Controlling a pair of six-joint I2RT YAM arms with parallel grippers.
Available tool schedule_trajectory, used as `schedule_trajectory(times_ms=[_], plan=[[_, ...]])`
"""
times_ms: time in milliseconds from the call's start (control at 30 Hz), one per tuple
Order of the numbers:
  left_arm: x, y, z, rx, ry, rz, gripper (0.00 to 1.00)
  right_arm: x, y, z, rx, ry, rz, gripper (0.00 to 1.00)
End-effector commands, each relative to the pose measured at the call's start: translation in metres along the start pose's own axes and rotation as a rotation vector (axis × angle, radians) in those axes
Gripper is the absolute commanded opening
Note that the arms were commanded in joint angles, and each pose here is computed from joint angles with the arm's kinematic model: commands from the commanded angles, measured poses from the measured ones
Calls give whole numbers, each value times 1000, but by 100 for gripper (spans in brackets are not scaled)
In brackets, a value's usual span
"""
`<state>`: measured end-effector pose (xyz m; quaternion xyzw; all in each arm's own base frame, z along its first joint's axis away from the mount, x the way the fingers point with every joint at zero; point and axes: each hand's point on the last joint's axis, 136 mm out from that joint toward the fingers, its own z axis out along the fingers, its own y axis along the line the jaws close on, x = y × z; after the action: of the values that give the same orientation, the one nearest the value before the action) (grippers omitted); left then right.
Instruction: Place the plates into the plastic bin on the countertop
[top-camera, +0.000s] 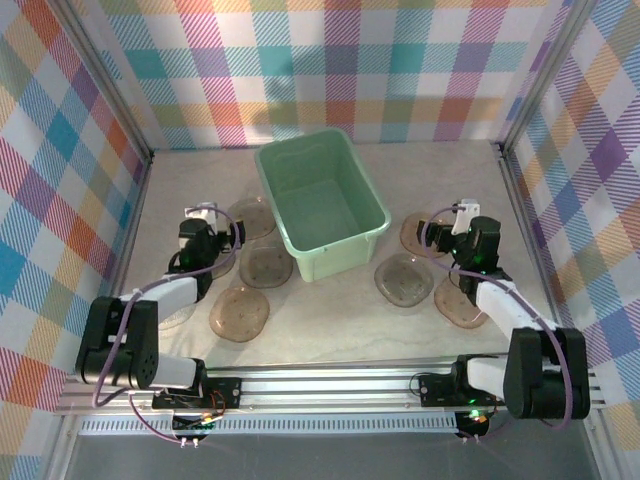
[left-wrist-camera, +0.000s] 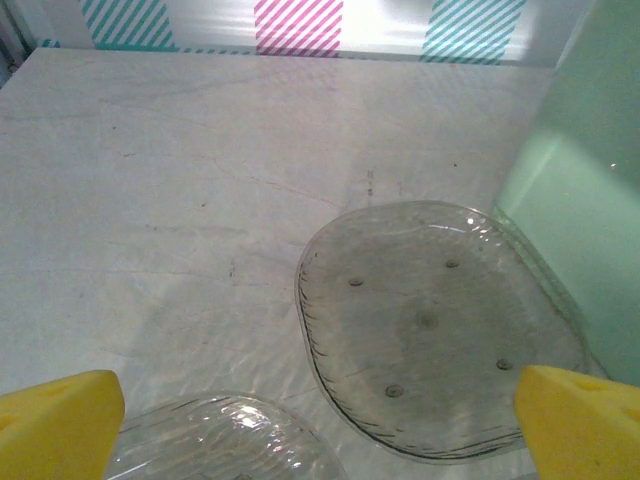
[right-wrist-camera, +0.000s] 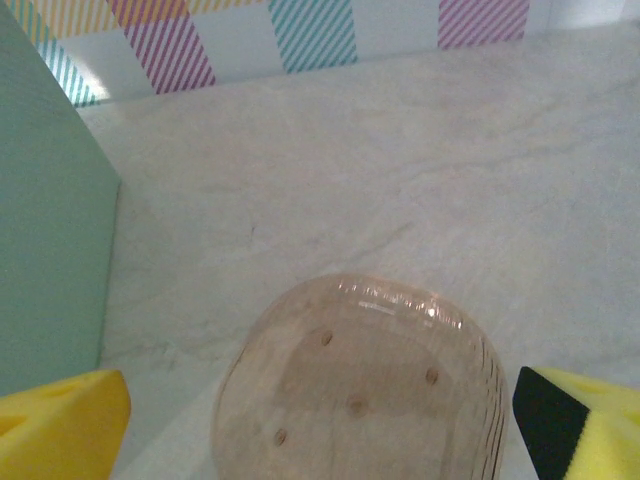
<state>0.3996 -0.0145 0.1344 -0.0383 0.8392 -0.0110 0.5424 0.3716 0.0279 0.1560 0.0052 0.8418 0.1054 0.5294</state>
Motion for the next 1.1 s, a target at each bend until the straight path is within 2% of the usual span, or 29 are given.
schedule_trajectory(times_ms=[0, 100, 167, 333, 433, 600, 833, 1067], plan=[[-44, -8, -12, 37, 4, -58, 100, 3, 3, -17, 12, 151, 124, 99], [-69, -26, -18, 105, 108, -132, 98, 3, 1, -31, 77, 283, 257, 99], [-84, -40, -21, 159, 159, -182, 95, 3, 12, -36, 45, 361, 311, 99], [-102, -70, -32, 240, 244, -237, 95, 3, 20, -35, -4, 430, 408, 99], [-112, -84, -40, 290, 259, -263, 95, 8, 14, -28, -41, 476, 482, 95], [-115, -106, -46, 348, 307, -249, 95, 16, -14, -12, -101, 526, 637, 80], [-115, -113, -44, 349, 339, -183, 95, 13, -39, 23, -161, 572, 576, 60], [-123, -111, -43, 328, 370, -122, 96, 33, -65, 39, -79, 648, 457, 59]])
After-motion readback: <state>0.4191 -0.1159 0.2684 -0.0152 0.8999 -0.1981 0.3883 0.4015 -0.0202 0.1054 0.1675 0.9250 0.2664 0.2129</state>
